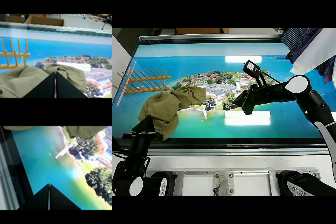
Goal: Fold the clothes and pants, and hang the long-sleeved shirts on hangers.
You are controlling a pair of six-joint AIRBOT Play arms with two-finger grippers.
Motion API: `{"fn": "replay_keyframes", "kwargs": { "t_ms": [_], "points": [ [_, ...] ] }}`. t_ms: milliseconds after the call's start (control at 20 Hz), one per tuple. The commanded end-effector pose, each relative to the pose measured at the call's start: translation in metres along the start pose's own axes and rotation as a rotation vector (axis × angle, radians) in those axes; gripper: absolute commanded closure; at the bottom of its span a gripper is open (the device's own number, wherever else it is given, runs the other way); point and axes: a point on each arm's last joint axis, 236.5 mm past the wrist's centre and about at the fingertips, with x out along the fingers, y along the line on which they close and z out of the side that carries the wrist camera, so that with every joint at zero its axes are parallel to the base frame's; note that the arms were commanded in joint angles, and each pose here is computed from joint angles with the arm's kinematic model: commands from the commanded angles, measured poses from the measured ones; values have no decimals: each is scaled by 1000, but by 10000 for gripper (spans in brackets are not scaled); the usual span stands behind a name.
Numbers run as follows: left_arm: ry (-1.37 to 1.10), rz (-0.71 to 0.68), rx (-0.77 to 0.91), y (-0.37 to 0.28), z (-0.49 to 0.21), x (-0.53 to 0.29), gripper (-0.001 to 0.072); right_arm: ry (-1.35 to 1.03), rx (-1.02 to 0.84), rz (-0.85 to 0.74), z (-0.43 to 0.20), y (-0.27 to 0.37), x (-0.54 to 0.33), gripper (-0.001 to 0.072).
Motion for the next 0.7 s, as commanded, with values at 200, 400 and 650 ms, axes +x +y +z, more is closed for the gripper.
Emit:
{"fn": "replay_keyframes", "kwargs": {
  "t_ms": [200,400,650],
  "points": [
    [-4,2,-6,1,-5,2,691,10,11,6,-4,-2,4,696],
    [-64,-3,-6,-3,35,0,691,12,13,7,-5,-3,5,696],
    [135,-25,-2,-18,94,31,692,13,14,8,-5,-3,6,697]
  ]
}}
